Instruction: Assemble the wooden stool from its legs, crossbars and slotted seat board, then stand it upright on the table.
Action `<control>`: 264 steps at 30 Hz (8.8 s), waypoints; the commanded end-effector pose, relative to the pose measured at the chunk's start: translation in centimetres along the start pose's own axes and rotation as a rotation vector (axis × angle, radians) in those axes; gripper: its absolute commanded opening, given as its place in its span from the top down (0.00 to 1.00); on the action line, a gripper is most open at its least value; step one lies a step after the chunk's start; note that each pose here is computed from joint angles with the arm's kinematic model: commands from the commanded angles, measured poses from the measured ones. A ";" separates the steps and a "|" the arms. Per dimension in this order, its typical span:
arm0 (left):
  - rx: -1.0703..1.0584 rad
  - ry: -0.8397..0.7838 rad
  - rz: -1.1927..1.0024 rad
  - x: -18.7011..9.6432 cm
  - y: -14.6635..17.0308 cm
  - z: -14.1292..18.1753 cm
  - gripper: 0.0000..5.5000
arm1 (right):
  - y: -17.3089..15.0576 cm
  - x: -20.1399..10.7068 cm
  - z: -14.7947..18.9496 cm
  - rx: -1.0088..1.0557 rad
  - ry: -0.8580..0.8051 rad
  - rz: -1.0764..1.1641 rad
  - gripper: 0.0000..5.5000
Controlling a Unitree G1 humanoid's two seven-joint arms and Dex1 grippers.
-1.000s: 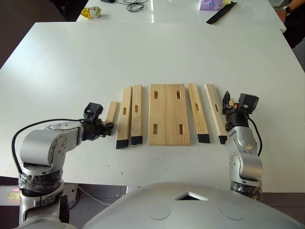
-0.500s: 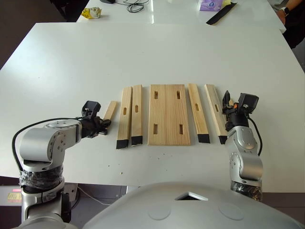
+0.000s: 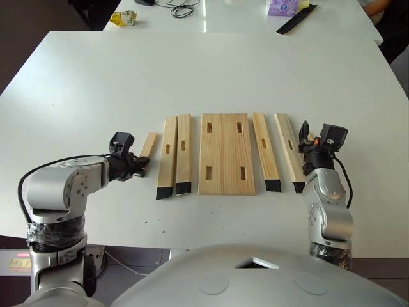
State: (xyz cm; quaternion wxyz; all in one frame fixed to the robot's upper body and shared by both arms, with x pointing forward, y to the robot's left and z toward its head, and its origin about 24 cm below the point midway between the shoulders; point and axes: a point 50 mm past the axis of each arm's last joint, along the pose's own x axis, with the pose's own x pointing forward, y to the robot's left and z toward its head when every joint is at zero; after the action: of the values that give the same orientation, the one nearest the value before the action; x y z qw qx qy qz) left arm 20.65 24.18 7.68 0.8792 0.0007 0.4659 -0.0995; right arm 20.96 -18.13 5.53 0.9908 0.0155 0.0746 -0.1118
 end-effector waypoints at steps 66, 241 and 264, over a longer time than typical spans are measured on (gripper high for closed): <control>0.475 -0.774 -1.250 -4.4 -13.1 9.0 0.76 | 5.3 1.5 15.9 -0.052 0.065 1.846 0.51; 0.549 -0.611 -0.955 -1.5 -10.8 4.5 0.40 | -4.7 2.9 4.6 -0.710 0.151 1.630 0.76; 0.577 -0.587 -0.989 -1.5 -10.8 5.2 0.40 | -5.8 3.5 -2.2 -0.523 0.405 1.547 0.76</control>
State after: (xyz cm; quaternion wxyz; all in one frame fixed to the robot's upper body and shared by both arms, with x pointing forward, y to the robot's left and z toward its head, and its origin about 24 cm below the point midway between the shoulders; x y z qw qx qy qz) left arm 21.95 13.28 12.58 0.7872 -0.0132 0.1041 -0.6077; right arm 25.06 -23.22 7.16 0.7379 -0.1791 0.1165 0.6402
